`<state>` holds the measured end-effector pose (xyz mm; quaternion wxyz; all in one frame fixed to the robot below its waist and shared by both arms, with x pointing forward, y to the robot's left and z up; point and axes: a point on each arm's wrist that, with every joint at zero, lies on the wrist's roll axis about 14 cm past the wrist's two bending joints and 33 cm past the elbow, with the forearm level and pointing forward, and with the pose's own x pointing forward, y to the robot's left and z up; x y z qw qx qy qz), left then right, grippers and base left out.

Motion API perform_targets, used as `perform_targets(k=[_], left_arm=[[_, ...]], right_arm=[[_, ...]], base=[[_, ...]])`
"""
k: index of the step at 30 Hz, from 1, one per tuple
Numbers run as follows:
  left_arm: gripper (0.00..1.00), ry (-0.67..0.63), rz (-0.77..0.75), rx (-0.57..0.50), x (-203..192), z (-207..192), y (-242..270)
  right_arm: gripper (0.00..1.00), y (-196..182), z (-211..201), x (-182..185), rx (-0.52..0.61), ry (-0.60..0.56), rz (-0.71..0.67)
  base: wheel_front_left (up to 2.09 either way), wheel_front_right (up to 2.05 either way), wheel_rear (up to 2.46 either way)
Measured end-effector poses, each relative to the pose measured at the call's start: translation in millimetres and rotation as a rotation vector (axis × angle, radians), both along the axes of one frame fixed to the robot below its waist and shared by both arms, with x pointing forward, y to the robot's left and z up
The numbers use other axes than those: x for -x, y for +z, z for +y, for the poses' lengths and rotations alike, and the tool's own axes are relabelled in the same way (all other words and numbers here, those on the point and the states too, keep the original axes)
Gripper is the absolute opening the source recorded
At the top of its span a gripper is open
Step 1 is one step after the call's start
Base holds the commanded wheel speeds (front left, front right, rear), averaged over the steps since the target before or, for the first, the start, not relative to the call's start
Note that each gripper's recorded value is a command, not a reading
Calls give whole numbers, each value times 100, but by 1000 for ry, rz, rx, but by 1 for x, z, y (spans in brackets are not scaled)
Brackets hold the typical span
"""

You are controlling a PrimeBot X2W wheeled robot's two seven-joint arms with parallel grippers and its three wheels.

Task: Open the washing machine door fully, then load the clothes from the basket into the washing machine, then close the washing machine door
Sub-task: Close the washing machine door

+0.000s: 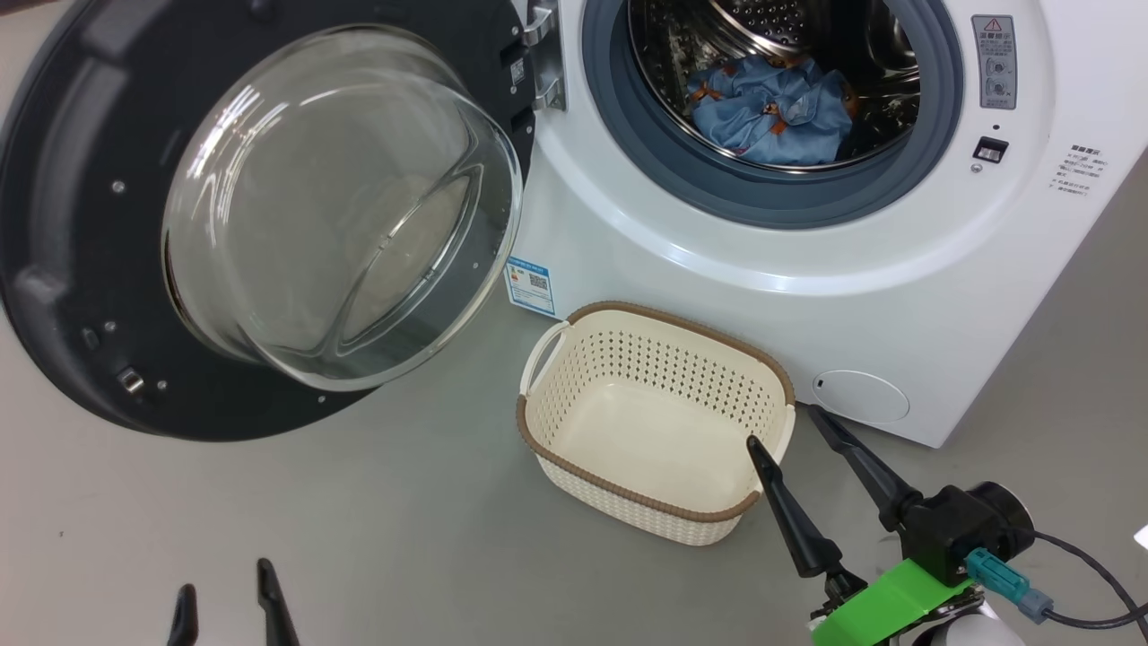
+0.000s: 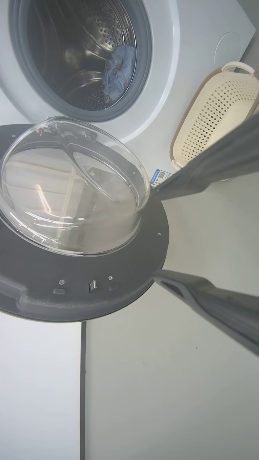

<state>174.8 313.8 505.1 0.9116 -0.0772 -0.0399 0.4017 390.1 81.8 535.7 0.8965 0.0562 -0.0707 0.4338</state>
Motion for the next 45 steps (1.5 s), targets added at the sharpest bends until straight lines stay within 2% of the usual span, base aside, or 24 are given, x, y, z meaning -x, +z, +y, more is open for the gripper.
perform_targets(k=[1,2,3,5,10,13,17,23,24,26,31,38,45], left_arm=[[100,9,-3,4,1,2,0],[60,22,-11,18,3,4,0],[0,45,-26,47,7,8,-2],[0,107,-62,108,18,21,-5],[0,236,-132,123,52,60,2],[0,323,-233,148,75,90,10],[0,402,-442,201,89,126,26],[0,423,-571,284,89,172,44],[0,436,-626,345,89,196,53],[0,437,-674,402,87,217,65],[0,405,-767,482,71,252,100],[0,373,-870,624,46,275,124],[0,346,-895,730,22,282,121]], right_arm=[[100,0,0,0,0,1,1],[100,-1,0,0,-1,2,3],[100,-1,1,0,-1,2,4],[100,0,0,0,-4,0,7],[100,2,-3,0,-16,-17,9],[100,-2,-8,1,-18,-36,27],[100,-9,-10,3,-14,-43,49],[100,-9,-9,4,-18,-42,53],[100,-9,-9,4,-19,-42,52],[100,-8,-9,5,-18,-42,51],[100,-5,-11,6,-20,-45,44],[100,-16,-26,12,-3,-86,74],[100,-30,-45,12,23,-125,104]], base=[[0,0,0],[0,0,0],[0,0,0],[0,0,0],[0,0,0],[0,0,0],[0,0,0],[0,0,0],[0,0,0],[0,0,0],[0,0,0],[0,0,0],[0,0,0]])
